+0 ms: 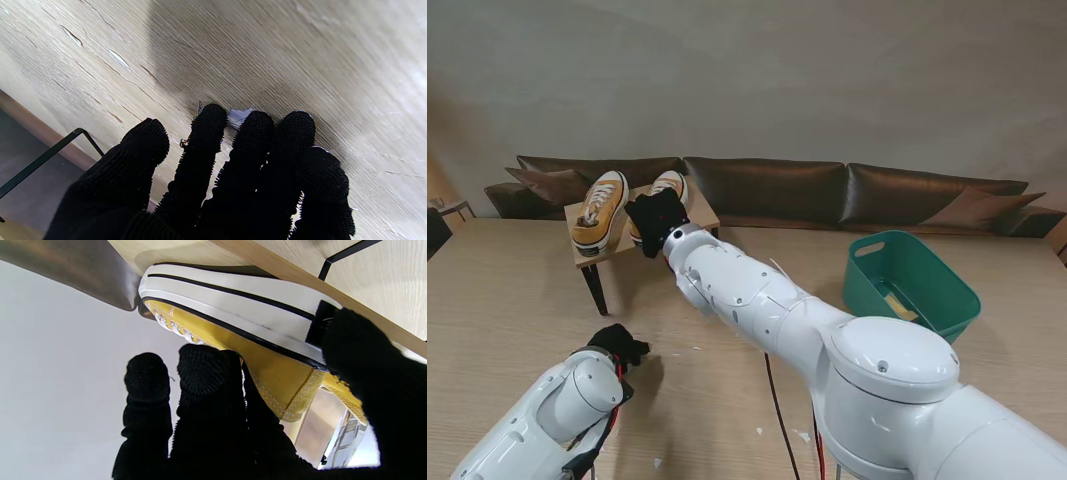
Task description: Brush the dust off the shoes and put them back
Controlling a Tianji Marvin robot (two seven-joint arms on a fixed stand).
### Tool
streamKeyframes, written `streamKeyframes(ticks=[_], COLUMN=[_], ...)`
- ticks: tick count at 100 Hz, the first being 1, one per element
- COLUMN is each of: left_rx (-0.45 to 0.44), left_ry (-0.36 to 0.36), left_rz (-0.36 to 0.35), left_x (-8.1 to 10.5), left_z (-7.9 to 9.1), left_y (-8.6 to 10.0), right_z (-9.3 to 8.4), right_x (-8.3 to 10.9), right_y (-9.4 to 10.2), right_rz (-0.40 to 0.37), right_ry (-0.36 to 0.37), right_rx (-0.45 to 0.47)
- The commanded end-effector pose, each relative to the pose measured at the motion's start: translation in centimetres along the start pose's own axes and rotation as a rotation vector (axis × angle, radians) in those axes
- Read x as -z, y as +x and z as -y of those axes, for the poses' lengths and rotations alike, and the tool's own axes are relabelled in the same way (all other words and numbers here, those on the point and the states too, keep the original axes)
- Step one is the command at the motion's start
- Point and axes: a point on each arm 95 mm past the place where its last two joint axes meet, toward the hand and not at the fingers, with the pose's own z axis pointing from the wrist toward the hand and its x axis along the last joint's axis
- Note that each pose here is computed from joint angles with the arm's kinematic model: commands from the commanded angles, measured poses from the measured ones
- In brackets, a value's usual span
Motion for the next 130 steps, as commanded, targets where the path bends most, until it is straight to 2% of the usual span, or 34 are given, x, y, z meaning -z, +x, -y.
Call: streamKeyframes(ticks=[1,38,82,130], left_rx=[-0.010,-0.008,-0.014,-0.014], left_ry=[-0.110,-0.118,-0.127,-0.141], left_rz=[0.066,0.056,0.038,0.022], left_x=[-0.2,-0.3,-0.5,-0.7], left_z=[-3.6,-3.7,-3.8,-4.0], left_y=[-2.4,-2.4,-2.2,-1.9], right_z=[0.2,0.5,0.2,-0.1], right_x=[0.0,0.2,0.5,1.5], right_y=[-0.1,-0.6,-1.4,-2.3], right_rz=[0.008,0.043,0.061,0.122], right_ry=[0.020,0.066,0.072,0.038], right_rx=[0.013,0.029,-0.017,-0.169])
